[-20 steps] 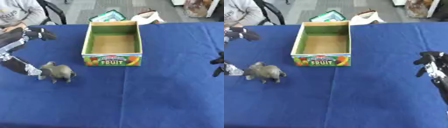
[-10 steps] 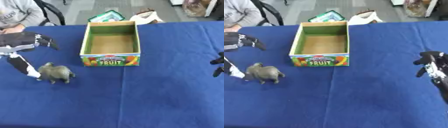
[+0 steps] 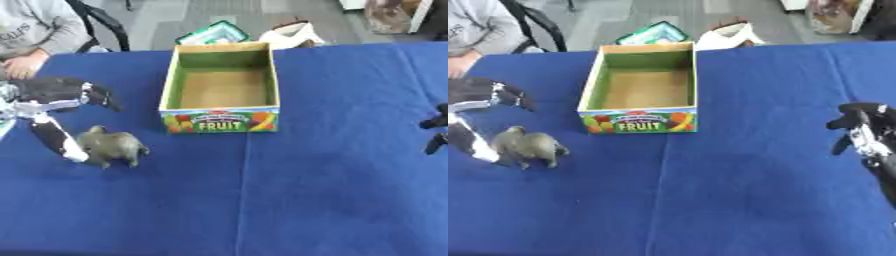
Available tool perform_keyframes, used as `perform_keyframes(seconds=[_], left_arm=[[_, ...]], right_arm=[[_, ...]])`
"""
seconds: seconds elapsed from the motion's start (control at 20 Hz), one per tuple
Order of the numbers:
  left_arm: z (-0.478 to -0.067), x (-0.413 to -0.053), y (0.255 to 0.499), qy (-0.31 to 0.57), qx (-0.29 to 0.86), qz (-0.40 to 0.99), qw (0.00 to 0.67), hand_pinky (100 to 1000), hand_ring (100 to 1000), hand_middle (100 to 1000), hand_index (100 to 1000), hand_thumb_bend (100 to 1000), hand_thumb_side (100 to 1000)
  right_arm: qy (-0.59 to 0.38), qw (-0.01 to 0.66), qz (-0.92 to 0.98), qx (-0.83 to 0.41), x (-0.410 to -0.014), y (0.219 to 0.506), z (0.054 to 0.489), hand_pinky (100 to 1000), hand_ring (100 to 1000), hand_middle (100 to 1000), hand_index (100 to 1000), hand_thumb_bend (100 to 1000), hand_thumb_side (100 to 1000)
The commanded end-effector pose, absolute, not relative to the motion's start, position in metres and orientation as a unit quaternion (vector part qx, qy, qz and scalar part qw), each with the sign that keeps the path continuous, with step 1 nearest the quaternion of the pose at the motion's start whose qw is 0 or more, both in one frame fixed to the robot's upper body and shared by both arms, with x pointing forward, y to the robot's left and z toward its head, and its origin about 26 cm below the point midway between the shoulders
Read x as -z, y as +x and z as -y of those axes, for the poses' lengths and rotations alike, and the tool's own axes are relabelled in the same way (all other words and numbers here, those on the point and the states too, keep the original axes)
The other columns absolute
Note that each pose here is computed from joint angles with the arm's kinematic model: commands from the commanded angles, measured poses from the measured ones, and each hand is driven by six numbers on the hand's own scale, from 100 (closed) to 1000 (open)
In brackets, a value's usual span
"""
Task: Pick up objects on the table and place them in the box.
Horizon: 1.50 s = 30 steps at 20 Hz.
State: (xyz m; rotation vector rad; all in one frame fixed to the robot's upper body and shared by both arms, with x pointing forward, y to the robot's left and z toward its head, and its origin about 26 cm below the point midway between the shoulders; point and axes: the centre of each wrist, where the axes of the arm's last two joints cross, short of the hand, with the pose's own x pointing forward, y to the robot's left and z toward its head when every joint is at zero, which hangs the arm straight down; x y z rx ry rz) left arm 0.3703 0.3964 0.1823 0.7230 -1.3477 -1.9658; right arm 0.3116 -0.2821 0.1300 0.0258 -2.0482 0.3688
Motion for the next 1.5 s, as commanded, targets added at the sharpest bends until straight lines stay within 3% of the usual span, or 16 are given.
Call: perform_keyframes(seconds=[0.05,0.65,0.85,1.15,1.3,1.5], left_arm=[[-0.4,-0.189,0.374,0.29,0.76,0.492,0.312,664,742,737,841,741,540],[-0.398,-0.166,0.387,0.309,0.758,0.481,0.314,635,714,700,812,760,553],[-0.397,-0.161,0.39,0.312,0.759,0.48,0.309,616,667,647,779,728,533],[-0.398,-0.151,0.391,0.312,0.758,0.481,0.313,573,554,519,659,494,462],[-0.401,-0.149,0.391,0.308,0.754,0.484,0.32,549,482,416,551,260,378],[-0.402,-0.151,0.391,0.301,0.745,0.497,0.327,530,444,345,481,134,333]], right_arm=[[0.005,0.495,0.854,-0.163,-0.138,0.31,0.284,365,624,512,685,100,449],[0.006,0.495,0.854,-0.163,-0.138,0.31,0.284,365,624,512,686,100,449],[0.007,0.494,0.854,-0.163,-0.138,0.311,0.284,365,624,512,686,100,448],[0.007,0.493,0.854,-0.163,-0.138,0.311,0.283,365,624,512,686,100,447],[0.006,0.493,0.855,-0.162,-0.138,0.311,0.284,365,624,512,687,100,447],[0.007,0.493,0.855,-0.163,-0.138,0.311,0.283,365,624,513,687,100,447]])
